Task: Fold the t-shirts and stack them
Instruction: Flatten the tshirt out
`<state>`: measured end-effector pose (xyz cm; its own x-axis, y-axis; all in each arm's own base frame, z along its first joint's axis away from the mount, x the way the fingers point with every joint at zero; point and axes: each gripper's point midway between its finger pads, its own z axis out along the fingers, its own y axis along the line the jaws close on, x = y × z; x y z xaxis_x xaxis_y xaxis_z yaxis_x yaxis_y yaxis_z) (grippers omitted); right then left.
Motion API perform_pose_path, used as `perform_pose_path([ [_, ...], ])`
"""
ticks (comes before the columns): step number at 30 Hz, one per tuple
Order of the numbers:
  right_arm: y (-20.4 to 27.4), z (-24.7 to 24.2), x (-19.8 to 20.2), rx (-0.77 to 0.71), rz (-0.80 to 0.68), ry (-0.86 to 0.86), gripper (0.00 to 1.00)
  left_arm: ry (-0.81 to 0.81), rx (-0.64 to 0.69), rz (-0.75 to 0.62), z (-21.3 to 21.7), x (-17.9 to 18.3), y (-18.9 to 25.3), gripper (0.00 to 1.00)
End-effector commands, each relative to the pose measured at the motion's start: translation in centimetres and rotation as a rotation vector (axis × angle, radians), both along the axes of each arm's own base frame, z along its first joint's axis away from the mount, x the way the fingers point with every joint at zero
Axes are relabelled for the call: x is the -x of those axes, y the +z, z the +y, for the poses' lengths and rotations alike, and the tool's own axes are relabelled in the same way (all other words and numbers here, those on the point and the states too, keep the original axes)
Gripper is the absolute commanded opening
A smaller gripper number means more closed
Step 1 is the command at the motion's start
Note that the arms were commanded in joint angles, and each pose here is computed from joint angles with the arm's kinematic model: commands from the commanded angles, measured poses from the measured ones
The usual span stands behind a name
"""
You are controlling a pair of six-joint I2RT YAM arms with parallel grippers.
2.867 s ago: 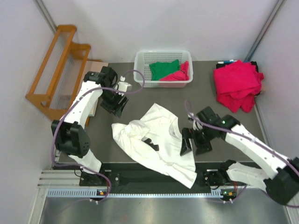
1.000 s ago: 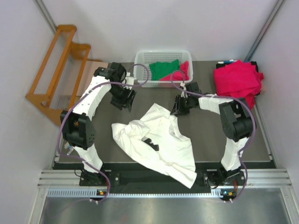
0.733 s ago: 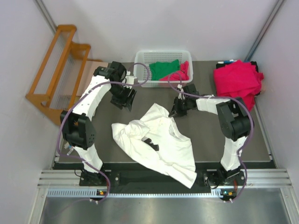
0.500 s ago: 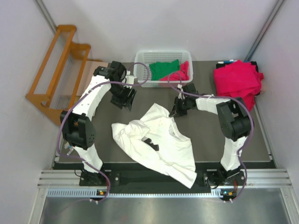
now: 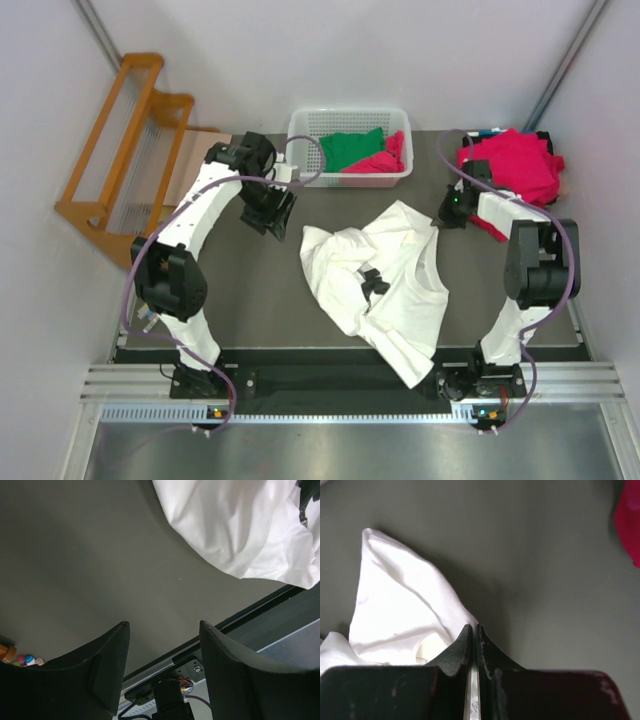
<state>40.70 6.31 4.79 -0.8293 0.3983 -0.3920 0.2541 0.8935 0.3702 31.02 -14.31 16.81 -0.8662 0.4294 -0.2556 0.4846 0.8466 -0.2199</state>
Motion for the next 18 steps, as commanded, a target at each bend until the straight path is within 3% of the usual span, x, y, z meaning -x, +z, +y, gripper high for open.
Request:
perform_pose_path([
  [1, 1.6, 1.4, -0.6, -0.023, -0.065, 0.045, 0.0, -0.056, 0.021, -0.025, -2.6, 0.4, 0.7, 0.63],
  [8, 0.6, 4.1, 0.0, -0.041, -0.041, 0.116, 0.0, -0.225, -0.055, -0.014, -8.8, 2.3, -1.9, 0.63],
  [18, 0.4, 5.8, 0.4, -0.05, -0.037, 0.153, 0.0, -0.244, -0.045, -0.081, -13.1, -1.7, -2.9, 0.64],
])
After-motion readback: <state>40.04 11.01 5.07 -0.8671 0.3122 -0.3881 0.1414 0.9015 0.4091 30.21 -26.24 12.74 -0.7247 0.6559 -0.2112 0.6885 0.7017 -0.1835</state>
